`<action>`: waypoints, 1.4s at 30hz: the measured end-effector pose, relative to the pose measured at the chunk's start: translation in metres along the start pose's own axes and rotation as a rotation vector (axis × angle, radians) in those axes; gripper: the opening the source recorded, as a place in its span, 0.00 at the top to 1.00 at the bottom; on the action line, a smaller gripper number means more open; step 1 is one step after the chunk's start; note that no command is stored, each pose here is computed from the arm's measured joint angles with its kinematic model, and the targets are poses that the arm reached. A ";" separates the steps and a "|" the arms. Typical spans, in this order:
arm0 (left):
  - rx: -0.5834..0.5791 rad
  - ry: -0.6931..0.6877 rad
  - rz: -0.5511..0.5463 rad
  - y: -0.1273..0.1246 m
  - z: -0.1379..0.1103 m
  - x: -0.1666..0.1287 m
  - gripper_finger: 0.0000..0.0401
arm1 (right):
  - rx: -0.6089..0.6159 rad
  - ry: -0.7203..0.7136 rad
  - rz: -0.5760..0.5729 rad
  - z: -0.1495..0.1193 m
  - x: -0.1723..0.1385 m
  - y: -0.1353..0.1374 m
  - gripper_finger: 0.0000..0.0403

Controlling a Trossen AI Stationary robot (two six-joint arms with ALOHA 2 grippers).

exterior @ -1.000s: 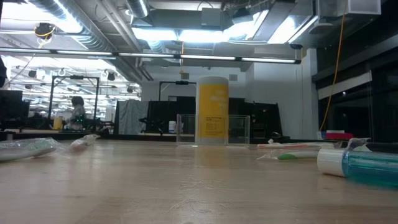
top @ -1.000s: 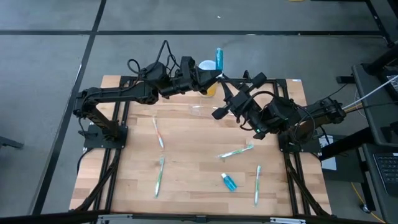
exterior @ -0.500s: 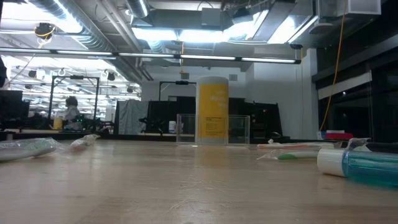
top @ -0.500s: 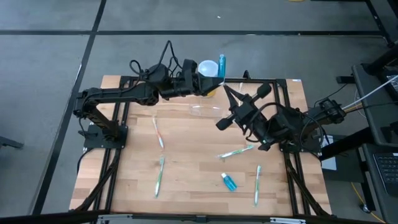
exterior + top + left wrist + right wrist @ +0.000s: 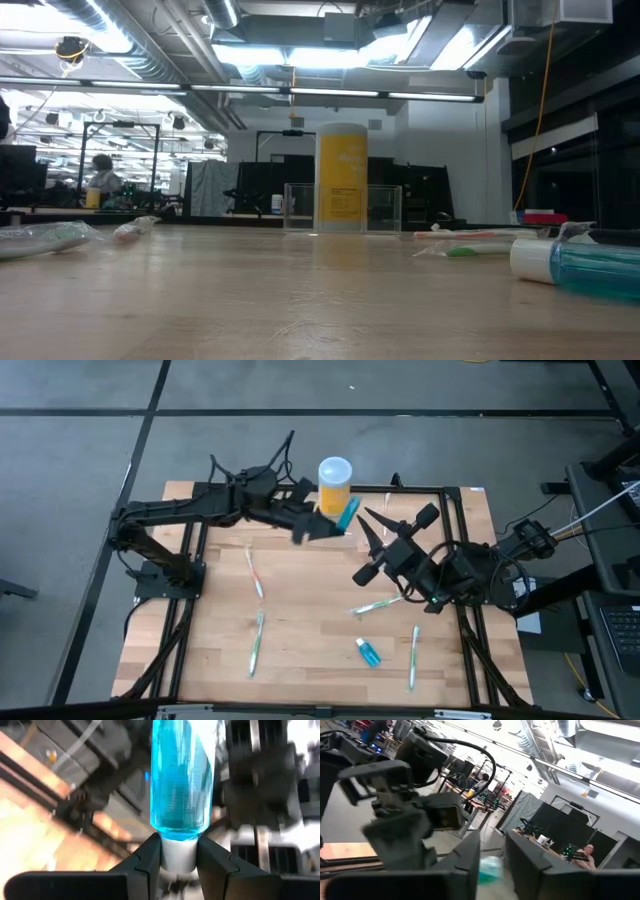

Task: Pick & Place toothbrushing station
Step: Put the top blue mouthwash into the transparent organizer

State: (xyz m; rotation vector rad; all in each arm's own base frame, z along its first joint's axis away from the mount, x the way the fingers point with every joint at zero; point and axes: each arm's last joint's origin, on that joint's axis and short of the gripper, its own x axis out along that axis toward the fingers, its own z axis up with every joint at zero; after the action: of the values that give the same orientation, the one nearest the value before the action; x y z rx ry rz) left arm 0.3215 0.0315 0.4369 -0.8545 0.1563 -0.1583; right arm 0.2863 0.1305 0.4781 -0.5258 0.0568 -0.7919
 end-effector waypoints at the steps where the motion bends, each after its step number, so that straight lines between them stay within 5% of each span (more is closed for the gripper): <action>1: 0.022 0.043 -0.006 -0.001 -0.001 -0.005 0.77 | 0.010 -0.001 0.003 0.001 -0.002 -0.001 0.72; 12: 0.070 0.508 -0.428 -0.013 -0.010 -0.029 0.77 | 0.280 -0.015 0.022 0.003 -0.006 -0.002 0.37; 16: 0.059 0.523 -0.415 -0.008 -0.012 -0.024 0.77 | 0.375 -0.023 0.035 0.003 -0.006 -0.001 0.38; 36: 0.021 0.550 -0.500 -0.009 -0.024 0.011 0.77 | 0.395 0.007 0.078 -0.006 -0.003 0.014 0.47; 42: 0.016 0.609 -0.478 -0.008 -0.036 0.015 0.77 | 0.386 0.022 0.008 -0.002 -0.002 0.007 0.47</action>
State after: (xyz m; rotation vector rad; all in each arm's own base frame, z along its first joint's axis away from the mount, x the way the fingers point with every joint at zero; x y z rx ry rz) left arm 0.3286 -0.0036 0.4184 -0.7949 0.5183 -0.8686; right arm 0.2885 0.1349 0.4725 -0.1510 -0.0734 -0.7776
